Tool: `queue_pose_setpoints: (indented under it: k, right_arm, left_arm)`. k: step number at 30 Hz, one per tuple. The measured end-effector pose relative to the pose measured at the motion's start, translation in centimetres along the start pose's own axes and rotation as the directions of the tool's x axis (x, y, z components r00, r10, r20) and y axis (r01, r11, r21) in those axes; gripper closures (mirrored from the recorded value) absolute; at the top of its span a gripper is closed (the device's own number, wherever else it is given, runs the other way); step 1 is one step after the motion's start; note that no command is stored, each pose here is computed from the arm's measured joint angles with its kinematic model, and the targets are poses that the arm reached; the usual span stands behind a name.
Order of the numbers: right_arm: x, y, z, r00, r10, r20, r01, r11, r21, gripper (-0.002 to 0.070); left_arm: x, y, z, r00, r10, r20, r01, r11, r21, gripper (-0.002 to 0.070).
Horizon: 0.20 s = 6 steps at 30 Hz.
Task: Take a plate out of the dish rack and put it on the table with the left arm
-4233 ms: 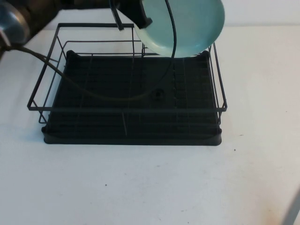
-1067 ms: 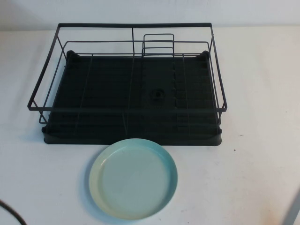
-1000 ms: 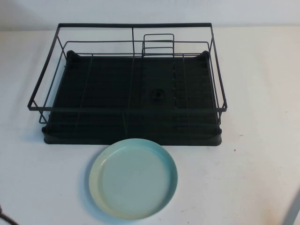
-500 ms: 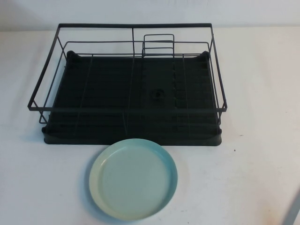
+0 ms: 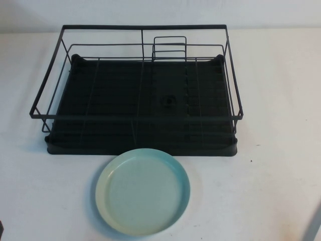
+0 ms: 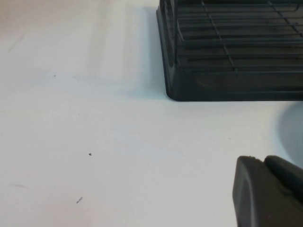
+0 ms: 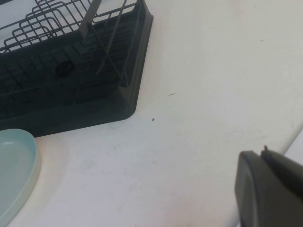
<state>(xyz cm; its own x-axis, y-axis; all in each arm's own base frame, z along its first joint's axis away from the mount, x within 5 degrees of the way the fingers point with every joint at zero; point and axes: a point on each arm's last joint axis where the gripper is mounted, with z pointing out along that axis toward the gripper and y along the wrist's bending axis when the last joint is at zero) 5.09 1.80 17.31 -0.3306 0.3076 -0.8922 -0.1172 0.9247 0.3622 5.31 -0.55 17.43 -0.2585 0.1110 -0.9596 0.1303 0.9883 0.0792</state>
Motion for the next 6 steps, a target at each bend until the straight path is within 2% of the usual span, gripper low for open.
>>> queue_pose_setpoints:
  k: [6]
  right_arm:
    - [0.00, 0.00, 0.00, 1.000, 0.000, 0.000, 0.000, 1.000, 0.000, 0.0696]
  left_arm:
    - [0.00, -0.02, 0.00, 1.000, 0.001, 0.000, -0.001, 1.000, 0.003, 0.0676]
